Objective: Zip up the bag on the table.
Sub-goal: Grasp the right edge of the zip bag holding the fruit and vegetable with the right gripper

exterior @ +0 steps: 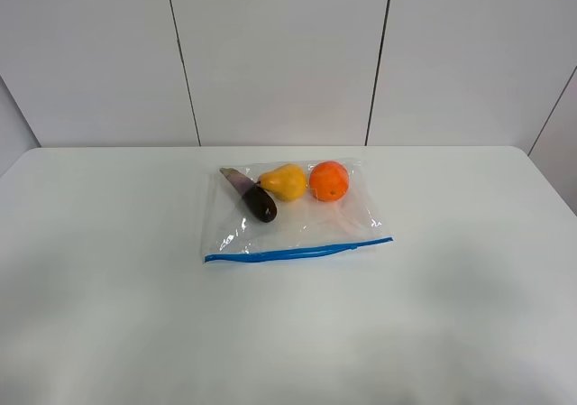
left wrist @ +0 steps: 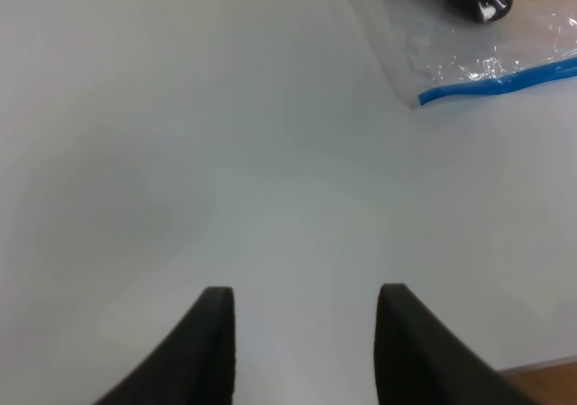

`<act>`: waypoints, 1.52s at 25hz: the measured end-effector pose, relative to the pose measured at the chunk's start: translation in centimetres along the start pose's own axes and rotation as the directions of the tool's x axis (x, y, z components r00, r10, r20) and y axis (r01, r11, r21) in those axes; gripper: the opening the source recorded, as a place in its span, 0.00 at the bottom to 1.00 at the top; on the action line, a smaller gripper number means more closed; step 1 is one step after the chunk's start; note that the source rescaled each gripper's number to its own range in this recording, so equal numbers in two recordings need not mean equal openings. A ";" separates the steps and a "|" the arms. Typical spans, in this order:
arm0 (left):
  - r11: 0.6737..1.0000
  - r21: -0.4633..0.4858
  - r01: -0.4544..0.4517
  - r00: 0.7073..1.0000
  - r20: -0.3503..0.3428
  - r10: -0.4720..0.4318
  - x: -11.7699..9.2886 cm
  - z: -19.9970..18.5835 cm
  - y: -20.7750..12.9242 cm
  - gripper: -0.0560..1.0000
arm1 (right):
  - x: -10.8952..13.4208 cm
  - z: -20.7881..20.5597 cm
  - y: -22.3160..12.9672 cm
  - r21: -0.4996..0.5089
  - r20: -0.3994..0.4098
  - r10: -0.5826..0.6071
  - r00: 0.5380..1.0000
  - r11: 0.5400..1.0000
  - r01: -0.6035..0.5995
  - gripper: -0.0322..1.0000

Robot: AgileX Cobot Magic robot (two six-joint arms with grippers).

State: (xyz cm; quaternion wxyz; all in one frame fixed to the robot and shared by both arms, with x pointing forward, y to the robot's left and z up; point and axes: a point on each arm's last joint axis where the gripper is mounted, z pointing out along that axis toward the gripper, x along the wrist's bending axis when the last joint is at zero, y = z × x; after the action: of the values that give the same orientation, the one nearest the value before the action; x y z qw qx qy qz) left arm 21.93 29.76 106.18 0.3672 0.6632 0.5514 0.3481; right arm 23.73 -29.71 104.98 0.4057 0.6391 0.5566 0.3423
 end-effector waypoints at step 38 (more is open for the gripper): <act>1.000 0.000 0.000 1.000 0.000 0.000 0.0 0.0 0.0 0.46 | 0.4 4.9 9.0 0.232 -0.081 -0.018 0.997 0.972 0.036 0.99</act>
State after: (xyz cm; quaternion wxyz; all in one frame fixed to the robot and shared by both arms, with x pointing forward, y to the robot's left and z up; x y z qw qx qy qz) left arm 21.93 29.76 106.18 0.3672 0.6632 0.5514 0.3481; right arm 32.07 -30.49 110.97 0.3101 0.6609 0.6171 0.2937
